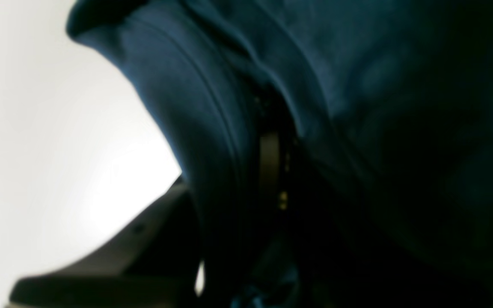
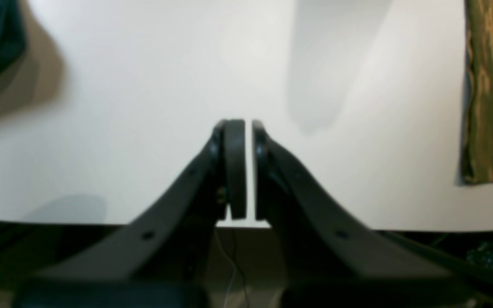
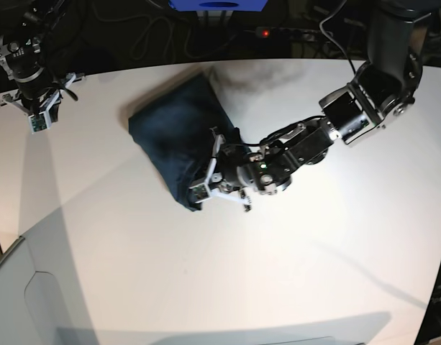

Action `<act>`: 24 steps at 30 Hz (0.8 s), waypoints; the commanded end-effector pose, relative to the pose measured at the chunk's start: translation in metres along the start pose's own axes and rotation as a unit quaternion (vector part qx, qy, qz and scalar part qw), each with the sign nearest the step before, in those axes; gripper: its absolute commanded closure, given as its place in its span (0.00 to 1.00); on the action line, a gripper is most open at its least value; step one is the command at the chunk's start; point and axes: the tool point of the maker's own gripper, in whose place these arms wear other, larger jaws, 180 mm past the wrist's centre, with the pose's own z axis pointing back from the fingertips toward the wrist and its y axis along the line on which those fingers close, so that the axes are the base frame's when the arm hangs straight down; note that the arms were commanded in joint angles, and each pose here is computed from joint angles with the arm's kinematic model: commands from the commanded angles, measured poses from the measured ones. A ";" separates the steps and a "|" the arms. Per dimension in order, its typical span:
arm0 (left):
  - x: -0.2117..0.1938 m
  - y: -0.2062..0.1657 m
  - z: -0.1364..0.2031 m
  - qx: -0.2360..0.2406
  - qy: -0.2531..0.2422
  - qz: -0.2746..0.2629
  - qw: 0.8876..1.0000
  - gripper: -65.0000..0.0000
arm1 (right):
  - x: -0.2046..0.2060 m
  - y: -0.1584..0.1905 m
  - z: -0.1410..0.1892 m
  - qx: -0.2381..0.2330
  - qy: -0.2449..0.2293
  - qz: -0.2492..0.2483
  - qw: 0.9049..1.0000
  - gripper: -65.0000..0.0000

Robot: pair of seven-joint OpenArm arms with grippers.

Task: Fold the T-shirt properly
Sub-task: 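Push the folded shirt with the left gripper to flatten and align it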

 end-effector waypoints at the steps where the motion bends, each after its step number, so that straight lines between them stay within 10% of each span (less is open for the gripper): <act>1: 0.022 0.002 0.001 0.002 -0.014 -0.041 0.999 1.00 | 0.009 -0.003 0.004 -0.002 -0.018 0.008 1.000 1.00; 8: 0.048 -0.018 -0.022 0.002 0.006 -0.233 0.972 1.00 | -0.001 0.007 0.005 0.008 -0.006 0.000 1.000 1.00; 15: 0.050 -0.010 -0.032 0.030 0.049 -0.274 0.960 1.00 | -0.002 0.008 0.005 0.008 -0.005 0.000 1.000 1.00; 24: 0.078 0.012 -0.002 0.072 0.018 -0.270 0.960 0.53 | -0.002 0.009 0.005 0.010 -0.006 0.001 1.000 1.00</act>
